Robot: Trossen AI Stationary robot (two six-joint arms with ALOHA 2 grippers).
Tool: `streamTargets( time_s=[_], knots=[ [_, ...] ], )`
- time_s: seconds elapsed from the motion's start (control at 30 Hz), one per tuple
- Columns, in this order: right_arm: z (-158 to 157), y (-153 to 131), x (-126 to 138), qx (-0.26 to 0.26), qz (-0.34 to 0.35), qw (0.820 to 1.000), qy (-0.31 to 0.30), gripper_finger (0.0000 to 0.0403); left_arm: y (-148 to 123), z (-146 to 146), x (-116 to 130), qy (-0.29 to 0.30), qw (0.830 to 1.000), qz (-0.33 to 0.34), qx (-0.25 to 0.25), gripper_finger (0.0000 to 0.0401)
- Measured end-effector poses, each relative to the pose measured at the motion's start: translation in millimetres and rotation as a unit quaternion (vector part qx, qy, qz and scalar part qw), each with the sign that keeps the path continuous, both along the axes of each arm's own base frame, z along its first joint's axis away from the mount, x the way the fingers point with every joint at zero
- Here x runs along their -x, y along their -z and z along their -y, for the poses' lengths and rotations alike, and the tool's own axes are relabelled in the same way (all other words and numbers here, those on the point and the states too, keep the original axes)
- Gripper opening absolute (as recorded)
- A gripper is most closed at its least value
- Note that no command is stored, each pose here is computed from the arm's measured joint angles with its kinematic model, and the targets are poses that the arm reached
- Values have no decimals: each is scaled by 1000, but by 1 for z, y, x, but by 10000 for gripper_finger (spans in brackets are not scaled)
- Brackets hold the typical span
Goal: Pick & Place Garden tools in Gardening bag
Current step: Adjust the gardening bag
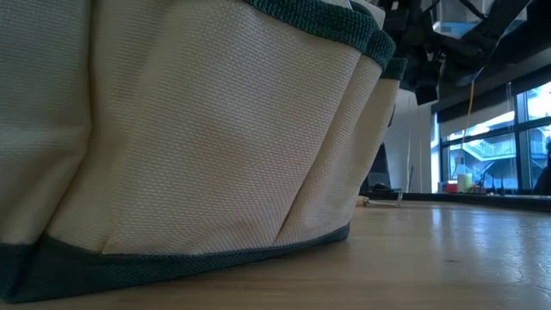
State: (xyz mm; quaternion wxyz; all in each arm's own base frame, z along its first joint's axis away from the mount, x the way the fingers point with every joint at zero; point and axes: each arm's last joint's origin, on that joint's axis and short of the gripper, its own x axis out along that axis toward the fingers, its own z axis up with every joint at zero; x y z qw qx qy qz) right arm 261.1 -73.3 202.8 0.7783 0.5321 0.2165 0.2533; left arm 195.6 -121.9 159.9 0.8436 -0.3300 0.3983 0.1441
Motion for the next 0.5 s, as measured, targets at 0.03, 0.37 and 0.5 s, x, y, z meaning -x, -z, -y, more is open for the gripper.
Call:
streamTargets(
  time_s=[0.03, 0.37, 0.5],
  knots=[
    [0, 0, 0, 2, 1, 1000, 0, 339, 1, 2, 0, 7, 1000, 3, -3, 201],
    [-22, 2, -7, 16, 0, 1000, -13, 339, 15, 18, -17, 51, 997, 28, 41, 175],
    [-34, 8, -9, 33, -18, 999, -2, 339, 19, 27, -23, 71, 994, 49, 74, 175]
  ],
)
